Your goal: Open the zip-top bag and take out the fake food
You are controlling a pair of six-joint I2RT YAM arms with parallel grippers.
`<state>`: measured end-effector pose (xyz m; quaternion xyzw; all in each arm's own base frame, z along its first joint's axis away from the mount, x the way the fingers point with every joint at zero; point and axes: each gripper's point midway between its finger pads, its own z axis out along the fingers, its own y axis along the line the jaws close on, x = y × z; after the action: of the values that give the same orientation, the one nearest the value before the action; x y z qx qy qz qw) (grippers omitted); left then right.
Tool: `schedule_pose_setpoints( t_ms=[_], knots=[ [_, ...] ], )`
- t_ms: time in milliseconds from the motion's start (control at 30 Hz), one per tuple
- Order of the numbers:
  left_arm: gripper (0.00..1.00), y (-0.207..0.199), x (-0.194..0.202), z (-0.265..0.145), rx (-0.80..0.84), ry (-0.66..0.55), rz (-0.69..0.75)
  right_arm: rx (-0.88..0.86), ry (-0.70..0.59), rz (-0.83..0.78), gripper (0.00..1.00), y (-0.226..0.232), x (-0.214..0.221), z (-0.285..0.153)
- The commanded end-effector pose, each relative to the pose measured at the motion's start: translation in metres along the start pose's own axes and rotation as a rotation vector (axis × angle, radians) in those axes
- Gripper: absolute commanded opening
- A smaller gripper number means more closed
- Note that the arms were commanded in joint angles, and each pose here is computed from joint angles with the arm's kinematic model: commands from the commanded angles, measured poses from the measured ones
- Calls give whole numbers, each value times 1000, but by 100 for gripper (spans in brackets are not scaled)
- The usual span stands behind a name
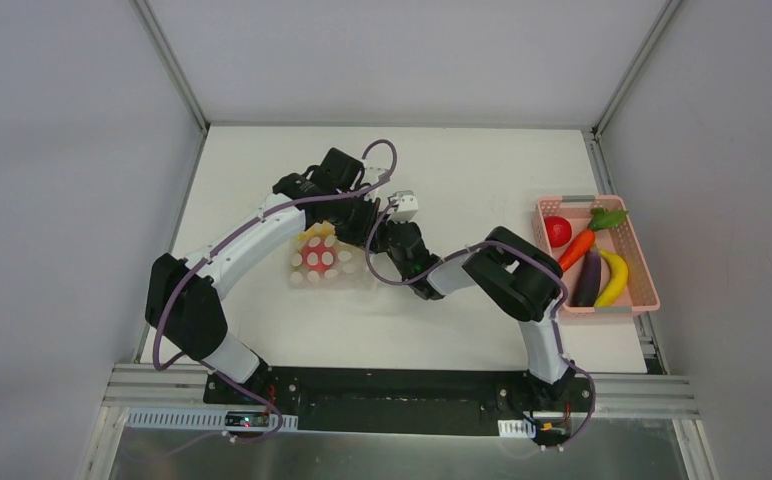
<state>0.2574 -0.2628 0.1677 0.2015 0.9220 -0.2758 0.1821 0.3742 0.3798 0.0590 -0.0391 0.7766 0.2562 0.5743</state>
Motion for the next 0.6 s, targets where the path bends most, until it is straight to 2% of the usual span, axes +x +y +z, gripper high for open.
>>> schedule_pose_setpoints(
  t_ms=[0, 167, 300, 567],
  knots=[
    [0, -16, 4, -8, 45, 10, 12, -50, -44, 43, 26, 16, -20, 12],
    [0, -3, 2, -12, -35, 0, 32, -85, -26, 43, 10, 19, -24, -4],
    [0, 7, 1, -15, -92, -3, 40, -139, -16, 37, 4, 25, -35, -25],
    [0, 23, 0, -19, -185, -11, 54, -224, 107, 35, 3, 37, -44, -72]
  ],
)
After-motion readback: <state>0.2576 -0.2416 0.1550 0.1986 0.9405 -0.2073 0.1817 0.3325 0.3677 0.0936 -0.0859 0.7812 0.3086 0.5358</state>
